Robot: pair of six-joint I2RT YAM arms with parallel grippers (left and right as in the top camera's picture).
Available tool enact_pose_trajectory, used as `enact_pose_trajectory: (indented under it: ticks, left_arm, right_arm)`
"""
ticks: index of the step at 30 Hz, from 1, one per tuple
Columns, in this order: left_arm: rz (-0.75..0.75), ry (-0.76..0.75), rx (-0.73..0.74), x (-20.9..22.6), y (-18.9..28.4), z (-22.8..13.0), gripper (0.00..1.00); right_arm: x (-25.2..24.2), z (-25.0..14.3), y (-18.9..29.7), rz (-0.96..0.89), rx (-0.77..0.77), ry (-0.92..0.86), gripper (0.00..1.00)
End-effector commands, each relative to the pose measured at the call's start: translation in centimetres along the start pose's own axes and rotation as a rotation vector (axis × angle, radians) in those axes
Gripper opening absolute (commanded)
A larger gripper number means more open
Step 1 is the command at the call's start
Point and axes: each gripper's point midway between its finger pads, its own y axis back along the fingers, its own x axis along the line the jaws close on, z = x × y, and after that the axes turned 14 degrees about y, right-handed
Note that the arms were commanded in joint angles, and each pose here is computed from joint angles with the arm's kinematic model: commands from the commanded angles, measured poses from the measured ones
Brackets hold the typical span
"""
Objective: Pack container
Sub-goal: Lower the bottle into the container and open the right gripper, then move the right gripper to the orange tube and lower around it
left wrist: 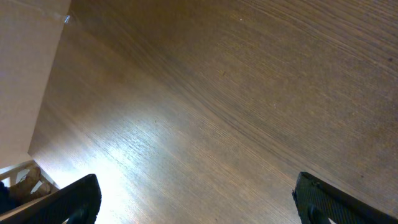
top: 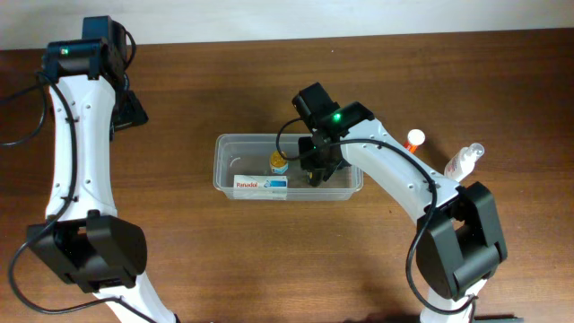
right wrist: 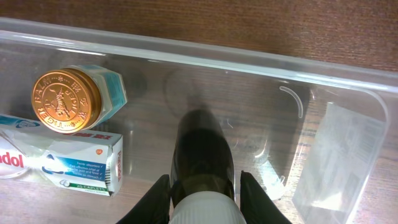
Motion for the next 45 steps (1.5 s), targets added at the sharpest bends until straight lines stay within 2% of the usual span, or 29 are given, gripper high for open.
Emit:
enact_pose_trajectory:
  ticks: [1,15,19,31,35,38,45]
  left_arm:
    - [0.007,0.011,-0.014,0.3,0.3,0.2,0.99]
    - [0.007,0.011,-0.014,0.3,0.3,0.2,0.99]
    - [0.007,0.011,-0.014,0.3,0.3,0.2,0.99]
    - [0.007,0.011,-0.014,0.3,0.3,0.2,0.99]
    - [0.007,0.011,-0.014,0.3,0.3,0.2,0.99]
    - [0.007,0.011,-0.014,0.3,0.3,0.2,0.99]
    - [0.007,0.011,-0.014,0.3,0.3,0.2,0.99]
  right_arm:
    - [0.2,-0.6,-0.5,-0.004,0.017,0.004,0.29]
    - [0.1,-0.7,-0.8,-0.003,0.013,0.023,0.41]
    - [0.2,0.3,0.4,0.001,-0.008,0.023,0.45]
    - [0.8,4.0,6.8,0.01,-0.099,0.048,0.46]
    - [-1.1,4.9,10.0,-0.045,-0.126,0.021,0.46]
    - [-3.6,5.1,12.2,-0.097,-0.134,-0.023,0.57]
    - [-10.8,3.9,14.2,-0.156,-0.089,-0.172,0.65]
